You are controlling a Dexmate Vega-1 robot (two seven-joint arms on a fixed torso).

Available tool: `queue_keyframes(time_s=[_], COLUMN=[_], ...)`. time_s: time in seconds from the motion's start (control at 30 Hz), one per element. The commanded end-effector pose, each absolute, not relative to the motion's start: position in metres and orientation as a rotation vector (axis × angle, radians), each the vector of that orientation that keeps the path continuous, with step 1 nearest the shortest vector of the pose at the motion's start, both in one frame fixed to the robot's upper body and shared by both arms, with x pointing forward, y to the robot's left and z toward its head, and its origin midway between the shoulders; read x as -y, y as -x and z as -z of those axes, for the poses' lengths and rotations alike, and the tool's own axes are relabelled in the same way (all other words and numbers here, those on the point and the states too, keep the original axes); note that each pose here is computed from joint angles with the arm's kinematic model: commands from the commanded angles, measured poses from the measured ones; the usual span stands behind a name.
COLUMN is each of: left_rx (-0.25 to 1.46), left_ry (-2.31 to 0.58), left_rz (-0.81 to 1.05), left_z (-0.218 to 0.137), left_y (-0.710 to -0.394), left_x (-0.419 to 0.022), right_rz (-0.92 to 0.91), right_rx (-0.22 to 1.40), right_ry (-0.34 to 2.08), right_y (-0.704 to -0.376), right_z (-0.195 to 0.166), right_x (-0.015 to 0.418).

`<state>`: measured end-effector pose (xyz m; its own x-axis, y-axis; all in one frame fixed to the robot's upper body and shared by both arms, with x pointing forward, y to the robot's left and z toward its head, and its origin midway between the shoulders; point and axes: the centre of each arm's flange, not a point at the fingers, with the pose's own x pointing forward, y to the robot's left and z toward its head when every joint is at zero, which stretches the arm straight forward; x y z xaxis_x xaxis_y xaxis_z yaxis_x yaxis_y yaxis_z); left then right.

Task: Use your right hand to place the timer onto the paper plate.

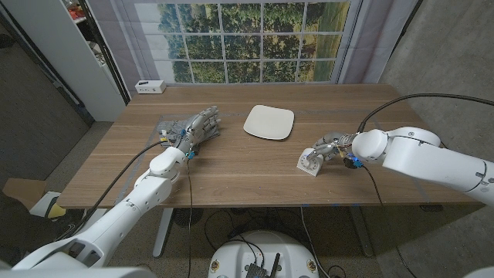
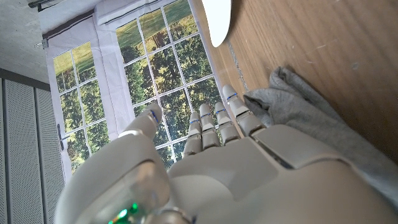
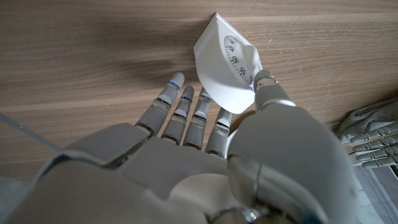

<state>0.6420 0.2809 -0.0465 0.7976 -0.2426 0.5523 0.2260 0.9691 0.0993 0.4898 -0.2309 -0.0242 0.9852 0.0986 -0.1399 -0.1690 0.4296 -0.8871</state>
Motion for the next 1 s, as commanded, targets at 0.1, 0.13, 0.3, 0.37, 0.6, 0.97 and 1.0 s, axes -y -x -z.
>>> queue_keyframes(time_s=[0.1,0.13,0.3,0.37,0.6,0.97,1.0], left_rx=[0.599,0.6,0.604,0.605,0.609,0.61,0.611], left_ry=[-0.025,-0.024,-0.02,-0.02,-0.022,-0.022,-0.025], left_rz=[0.243,0.241,0.23,0.228,0.221,0.218,0.22], left_z=[0.047,0.047,0.048,0.047,0.046,0.046,0.046], left_y=[-0.642,-0.642,-0.64,-0.639,-0.639,-0.639,-0.639], left_x=[-0.282,-0.282,-0.284,-0.284,-0.286,-0.286,-0.286], right_rz=[-0.128,-0.125,-0.111,-0.107,-0.09,-0.098,-0.104], right_rx=[-0.013,-0.001,0.045,0.067,0.147,0.263,0.274], right_ry=[1.11,1.107,1.12,1.127,1.141,1.133,1.132], right_y=[-0.487,-0.487,-0.484,-0.484,-0.481,-0.49,-0.492], right_z=[0.012,0.011,-0.002,-0.009,-0.034,-0.058,-0.06], right_x=[0.234,0.234,0.235,0.235,0.233,0.226,0.224])
